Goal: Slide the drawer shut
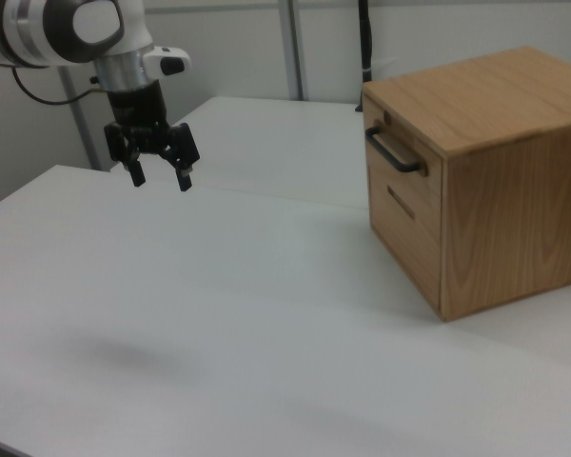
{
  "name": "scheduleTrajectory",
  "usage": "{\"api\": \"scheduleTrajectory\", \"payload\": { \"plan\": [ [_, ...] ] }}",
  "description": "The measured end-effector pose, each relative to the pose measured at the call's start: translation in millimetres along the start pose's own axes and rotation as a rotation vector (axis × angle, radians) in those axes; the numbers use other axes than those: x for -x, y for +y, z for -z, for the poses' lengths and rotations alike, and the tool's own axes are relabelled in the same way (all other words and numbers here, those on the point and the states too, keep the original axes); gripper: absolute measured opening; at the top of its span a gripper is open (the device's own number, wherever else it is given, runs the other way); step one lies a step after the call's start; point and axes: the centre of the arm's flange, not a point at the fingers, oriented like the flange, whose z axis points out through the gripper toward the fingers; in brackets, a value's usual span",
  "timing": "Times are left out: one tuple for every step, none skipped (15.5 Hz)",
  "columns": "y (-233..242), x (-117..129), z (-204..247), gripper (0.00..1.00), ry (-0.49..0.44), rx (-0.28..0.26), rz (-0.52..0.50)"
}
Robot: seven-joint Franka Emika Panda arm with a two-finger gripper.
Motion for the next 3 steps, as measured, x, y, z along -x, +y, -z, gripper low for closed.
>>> {"api": "scheduleTrajectory", "payload": {
  "plan": [
    [0.1, 0.0, 0.1, 1.00, 0.000, 0.000, -0.002],
    [0.1, 0.0, 0.2, 1.00, 0.000, 0.000, -0.003],
    [0.2, 0.0, 0.3, 1.00, 0.001, 0.000, -0.004]
  ]
}}
